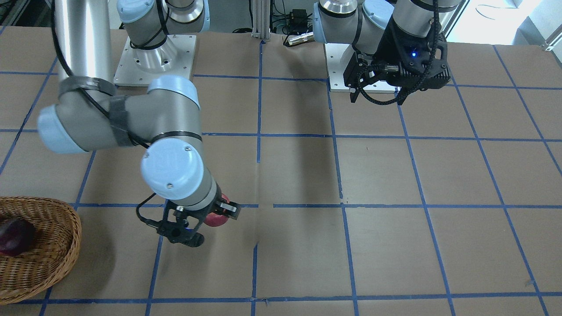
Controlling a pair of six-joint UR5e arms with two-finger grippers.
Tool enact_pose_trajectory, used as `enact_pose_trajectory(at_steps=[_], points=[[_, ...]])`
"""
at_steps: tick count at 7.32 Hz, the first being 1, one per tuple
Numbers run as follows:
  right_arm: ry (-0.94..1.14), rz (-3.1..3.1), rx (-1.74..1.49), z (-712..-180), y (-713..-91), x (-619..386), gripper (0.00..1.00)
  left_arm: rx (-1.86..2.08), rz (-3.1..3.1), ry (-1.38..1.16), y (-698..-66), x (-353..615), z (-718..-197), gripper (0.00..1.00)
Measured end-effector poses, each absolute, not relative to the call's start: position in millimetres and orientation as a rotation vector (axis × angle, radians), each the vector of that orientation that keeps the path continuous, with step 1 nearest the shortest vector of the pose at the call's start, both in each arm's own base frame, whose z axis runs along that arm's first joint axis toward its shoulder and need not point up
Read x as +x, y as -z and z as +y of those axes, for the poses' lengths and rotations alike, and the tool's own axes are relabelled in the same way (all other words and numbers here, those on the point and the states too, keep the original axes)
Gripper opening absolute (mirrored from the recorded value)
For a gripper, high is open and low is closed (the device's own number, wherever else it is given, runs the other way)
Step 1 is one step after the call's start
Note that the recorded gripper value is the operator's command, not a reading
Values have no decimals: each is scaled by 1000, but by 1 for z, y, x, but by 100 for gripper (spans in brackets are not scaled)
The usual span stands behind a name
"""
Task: Put all apples into basket
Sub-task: 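Carry the red apple into the wicker basket with the right gripper, then open the right gripper and lift it away from the basket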
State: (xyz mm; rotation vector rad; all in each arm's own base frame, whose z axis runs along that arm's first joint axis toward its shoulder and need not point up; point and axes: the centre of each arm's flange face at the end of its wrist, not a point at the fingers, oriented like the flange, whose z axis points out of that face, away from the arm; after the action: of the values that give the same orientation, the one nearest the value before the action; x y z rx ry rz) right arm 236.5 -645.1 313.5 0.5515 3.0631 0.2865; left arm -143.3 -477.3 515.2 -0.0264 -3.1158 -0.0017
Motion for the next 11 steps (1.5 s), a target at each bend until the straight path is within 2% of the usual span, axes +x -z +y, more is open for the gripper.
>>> enact_pose_trajectory(at_steps=[2,5,9,10,11], points=[[-309,3051,501,-666,-343,129,0,-30,-3116,1,-515,-144,-477,100],[-312,3131,305,-680,-334,-31,0,-32,-3115,-2,-515,-143,-478,100],[-225,3239,151,-703,-292,-95,0,-33,-3116,-3,-515,-143,-478,100],[-223,3249,145,-706,-284,-98,16,-34,-3116,-3,-515,-143,-478,100],[-231,3260,143,-707,-279,-100,89,-35,-3116,-3,-515,-143,-478,100]])
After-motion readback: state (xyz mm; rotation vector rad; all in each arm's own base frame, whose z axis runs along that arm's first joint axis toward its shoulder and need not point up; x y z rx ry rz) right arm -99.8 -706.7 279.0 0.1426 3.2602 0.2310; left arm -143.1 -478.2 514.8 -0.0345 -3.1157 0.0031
